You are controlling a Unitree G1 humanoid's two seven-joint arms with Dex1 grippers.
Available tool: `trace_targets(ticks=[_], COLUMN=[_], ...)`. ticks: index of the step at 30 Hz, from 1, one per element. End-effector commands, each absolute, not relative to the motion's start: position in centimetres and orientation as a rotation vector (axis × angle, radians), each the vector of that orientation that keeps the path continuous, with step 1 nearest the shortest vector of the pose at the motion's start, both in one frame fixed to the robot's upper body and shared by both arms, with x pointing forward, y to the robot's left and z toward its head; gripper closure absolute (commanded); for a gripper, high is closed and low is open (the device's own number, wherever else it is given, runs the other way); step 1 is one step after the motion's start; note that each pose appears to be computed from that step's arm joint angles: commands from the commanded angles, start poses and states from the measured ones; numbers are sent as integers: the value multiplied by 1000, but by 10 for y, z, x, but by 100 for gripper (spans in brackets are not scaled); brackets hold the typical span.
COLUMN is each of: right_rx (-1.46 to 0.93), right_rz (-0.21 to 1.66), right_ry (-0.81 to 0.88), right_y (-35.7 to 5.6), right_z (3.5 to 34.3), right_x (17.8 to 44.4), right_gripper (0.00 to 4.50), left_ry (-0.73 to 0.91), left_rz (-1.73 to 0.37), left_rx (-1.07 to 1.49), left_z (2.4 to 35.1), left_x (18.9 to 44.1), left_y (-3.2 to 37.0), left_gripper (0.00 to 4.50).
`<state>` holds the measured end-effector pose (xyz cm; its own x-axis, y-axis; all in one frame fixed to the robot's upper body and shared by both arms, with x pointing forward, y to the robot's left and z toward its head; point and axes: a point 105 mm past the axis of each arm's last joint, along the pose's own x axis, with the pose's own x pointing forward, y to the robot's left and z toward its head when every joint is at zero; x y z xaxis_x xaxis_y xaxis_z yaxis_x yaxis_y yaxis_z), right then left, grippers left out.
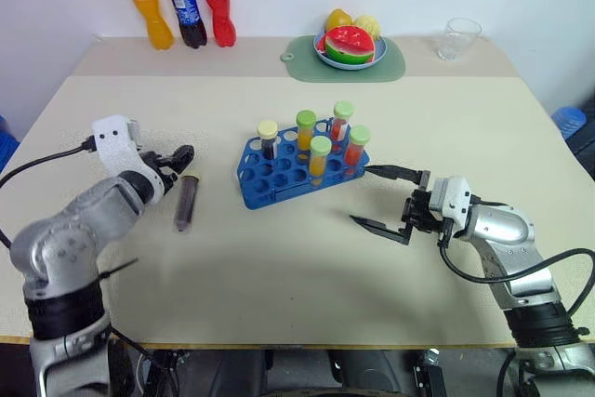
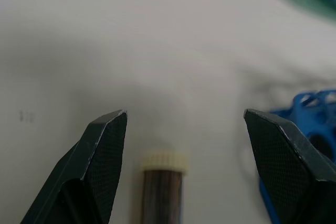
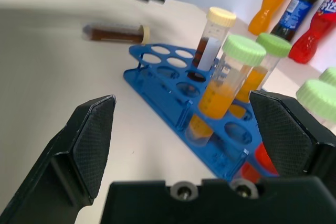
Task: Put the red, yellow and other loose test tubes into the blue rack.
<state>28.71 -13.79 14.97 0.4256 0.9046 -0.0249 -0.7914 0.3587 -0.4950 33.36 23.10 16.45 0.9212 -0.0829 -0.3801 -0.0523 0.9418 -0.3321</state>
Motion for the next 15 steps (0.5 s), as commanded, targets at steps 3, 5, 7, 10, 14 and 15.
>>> trace_targets(ticks=[3,5,7,10,14,15], right_rx=[-485,-484,-484,-483,-483,-482], right_rz=[1101,1100,1100,1098,1093,1091], right_ry=[-314,-314,-313,-307,-302,-301], right_y=[-134,-134,-134,-135,-136,-136], right_z=[156,155,155,154,153,153], right_x=[288,288,288,288,287,286], right_gripper=[1,1,1,1,1,1], left_ry=[547,589,613,663,725,745], left_rz=[5,4,5,33,108,137], left_rx=[-390,-388,-399,-420,-443,-448], left_z=[161,158,156,149,140,136], left_x=[329,329,331,333,336,337], left_y=[235,232,229,228,230,232], left_gripper=[83,83,83,83,83,83])
